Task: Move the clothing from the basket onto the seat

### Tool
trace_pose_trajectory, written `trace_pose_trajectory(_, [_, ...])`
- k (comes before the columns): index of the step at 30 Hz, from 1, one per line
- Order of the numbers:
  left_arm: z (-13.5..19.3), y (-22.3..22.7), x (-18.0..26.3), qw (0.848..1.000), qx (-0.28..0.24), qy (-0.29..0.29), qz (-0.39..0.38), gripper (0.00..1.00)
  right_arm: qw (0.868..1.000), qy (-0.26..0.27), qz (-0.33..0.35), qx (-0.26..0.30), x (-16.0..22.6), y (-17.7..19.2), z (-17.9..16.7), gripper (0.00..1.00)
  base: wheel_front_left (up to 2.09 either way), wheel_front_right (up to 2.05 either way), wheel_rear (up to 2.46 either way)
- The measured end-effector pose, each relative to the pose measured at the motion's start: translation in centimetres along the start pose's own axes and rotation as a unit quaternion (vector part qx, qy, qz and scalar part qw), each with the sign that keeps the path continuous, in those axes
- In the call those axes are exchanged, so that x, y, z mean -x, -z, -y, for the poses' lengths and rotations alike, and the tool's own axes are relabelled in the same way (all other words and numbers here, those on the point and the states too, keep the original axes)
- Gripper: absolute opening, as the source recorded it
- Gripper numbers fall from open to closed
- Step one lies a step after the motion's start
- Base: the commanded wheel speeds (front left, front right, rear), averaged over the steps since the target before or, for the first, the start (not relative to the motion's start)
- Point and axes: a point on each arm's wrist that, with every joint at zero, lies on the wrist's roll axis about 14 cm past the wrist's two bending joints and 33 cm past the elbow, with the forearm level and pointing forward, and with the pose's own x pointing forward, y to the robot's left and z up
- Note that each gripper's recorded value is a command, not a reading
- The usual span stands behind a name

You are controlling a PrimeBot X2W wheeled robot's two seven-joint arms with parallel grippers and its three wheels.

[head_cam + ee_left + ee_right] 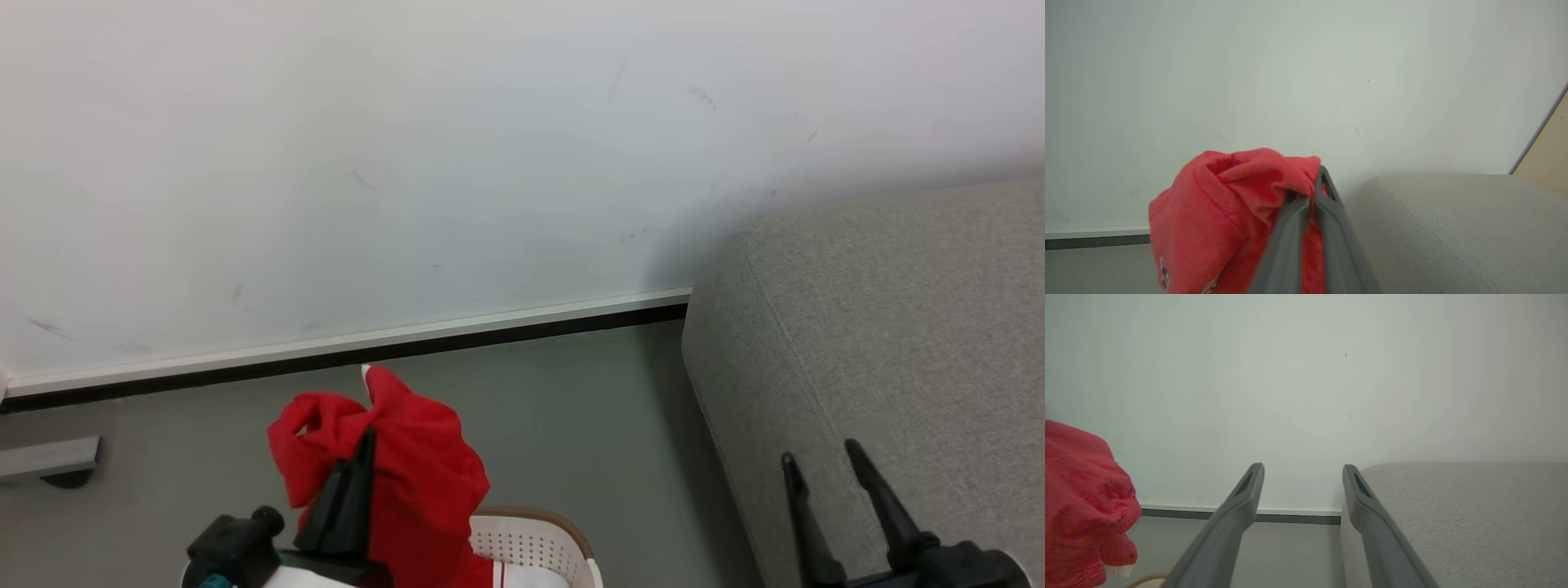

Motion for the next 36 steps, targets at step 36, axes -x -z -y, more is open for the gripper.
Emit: trace_pose_trajectory(36, [16.5,1.0,-0.2,0.958,0.006,0.284,-0.048,0.0,0.964,-0.263,-0.02,0.022,-0.9,0.3,-12.8,1.0,0.0,0.0,0.0])
